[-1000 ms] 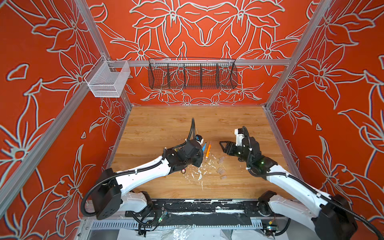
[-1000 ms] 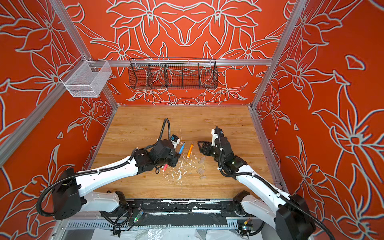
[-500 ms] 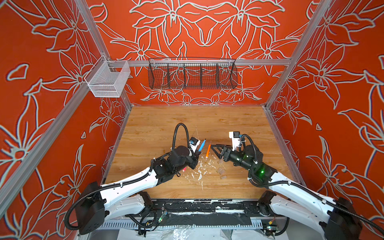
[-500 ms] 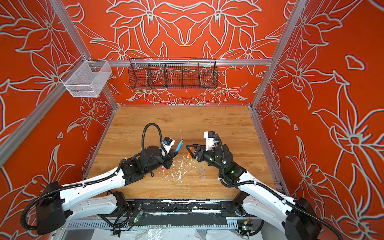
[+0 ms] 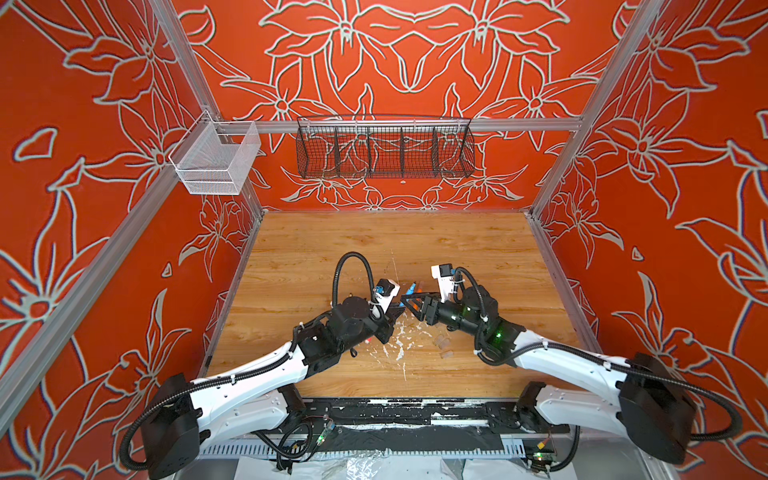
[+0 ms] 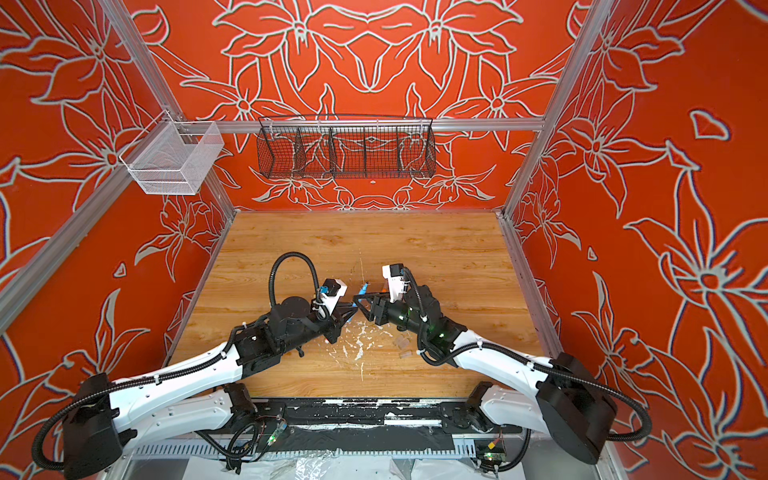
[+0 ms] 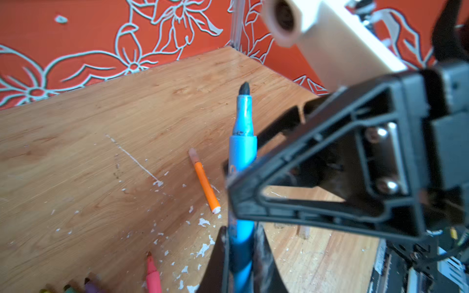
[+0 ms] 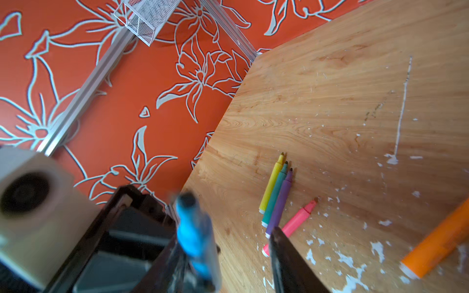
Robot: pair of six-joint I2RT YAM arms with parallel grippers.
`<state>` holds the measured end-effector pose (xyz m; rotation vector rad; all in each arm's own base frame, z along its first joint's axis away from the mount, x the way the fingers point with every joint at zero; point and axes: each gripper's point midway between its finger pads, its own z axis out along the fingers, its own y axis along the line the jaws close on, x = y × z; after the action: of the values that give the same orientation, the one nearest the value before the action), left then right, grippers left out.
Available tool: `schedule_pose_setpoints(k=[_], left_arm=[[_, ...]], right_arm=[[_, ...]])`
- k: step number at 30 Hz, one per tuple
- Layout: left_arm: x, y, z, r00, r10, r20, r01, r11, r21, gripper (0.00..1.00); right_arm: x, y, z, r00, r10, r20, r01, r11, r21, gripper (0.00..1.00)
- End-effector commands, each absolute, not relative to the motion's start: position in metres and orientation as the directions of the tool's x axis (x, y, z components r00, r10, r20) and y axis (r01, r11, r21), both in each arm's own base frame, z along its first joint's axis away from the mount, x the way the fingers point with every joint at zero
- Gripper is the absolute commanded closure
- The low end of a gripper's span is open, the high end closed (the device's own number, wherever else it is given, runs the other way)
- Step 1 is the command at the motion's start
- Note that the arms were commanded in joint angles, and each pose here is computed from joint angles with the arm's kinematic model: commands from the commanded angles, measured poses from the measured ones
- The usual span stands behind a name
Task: Insert the pens into the pen caps
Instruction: 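Lift the blue marker upright with the left gripper while the right gripper approaches it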
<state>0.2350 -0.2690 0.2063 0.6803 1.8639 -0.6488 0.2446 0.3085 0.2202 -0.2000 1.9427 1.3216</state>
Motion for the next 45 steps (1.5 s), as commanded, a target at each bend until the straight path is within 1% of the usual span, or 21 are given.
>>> schedule_pose_setpoints(k=[1,7,9,17,24,26,33,37,40,43,44,45], left_arm=[[0.233,-0.272,0.210,-0.303,0.174,-0.937,0.727,0.678,-0.109,1.00],[0.233,-0.269,0.206,-0.300,0.184,-0.936,0.722,0.685,-0.096,1.00],[0.233,-0.269,0.205,-0.293,0.186,-0.938,0.724,0.684,-0.090,1.00],[0.240,-0.268,0.201,-0.300,0.209,-0.931,0.702,0.709,-0.067,1.00],[0.242,-0.268,0.200,-0.297,0.211,-0.931,0.701,0.711,-0.062,1.00],[0.241,-0.269,0.199,-0.296,0.216,-0.930,0.704,0.708,-0.059,0.99],[0.240,-0.269,0.200,-0.293,0.212,-0.932,0.707,0.705,-0.062,0.75],[0.241,-0.270,0.198,-0.295,0.208,-0.933,0.706,0.705,-0.066,0.67],[0.241,-0.271,0.199,-0.293,0.208,-0.933,0.711,0.700,-0.068,0.64],[0.241,-0.272,0.200,-0.292,0.201,-0.935,0.713,0.698,-0.072,0.64],[0.240,-0.273,0.200,-0.291,0.201,-0.935,0.716,0.694,-0.073,0.66],[0.240,-0.274,0.200,-0.288,0.200,-0.936,0.719,0.691,-0.074,0.70]], right_arm=[[0.246,0.321,0.247,-0.672,0.293,-0.680,-0.564,0.394,0.726,0.51],[0.248,0.318,0.244,-0.662,0.307,-0.683,-0.552,0.418,0.722,0.65],[0.247,0.317,0.243,-0.659,0.306,-0.687,-0.554,0.420,0.719,0.66],[0.248,0.320,0.238,-0.667,0.292,-0.686,-0.547,0.432,0.717,0.79],[0.250,0.321,0.235,-0.663,0.292,-0.690,-0.548,0.439,0.712,0.99],[0.249,0.323,0.237,-0.662,0.285,-0.693,-0.556,0.432,0.710,1.00],[0.244,0.326,0.243,-0.657,0.292,-0.695,-0.576,0.400,0.713,1.00],[0.241,0.329,0.246,-0.653,0.295,-0.697,-0.589,0.380,0.713,1.00],[0.237,0.331,0.249,-0.654,0.291,-0.699,-0.599,0.366,0.712,1.00],[0.235,0.333,0.249,-0.655,0.287,-0.699,-0.601,0.363,0.712,1.00],[0.235,0.334,0.247,-0.655,0.284,-0.700,-0.601,0.366,0.711,1.00],[0.235,0.334,0.246,-0.658,0.284,-0.698,-0.597,0.368,0.713,1.00]])
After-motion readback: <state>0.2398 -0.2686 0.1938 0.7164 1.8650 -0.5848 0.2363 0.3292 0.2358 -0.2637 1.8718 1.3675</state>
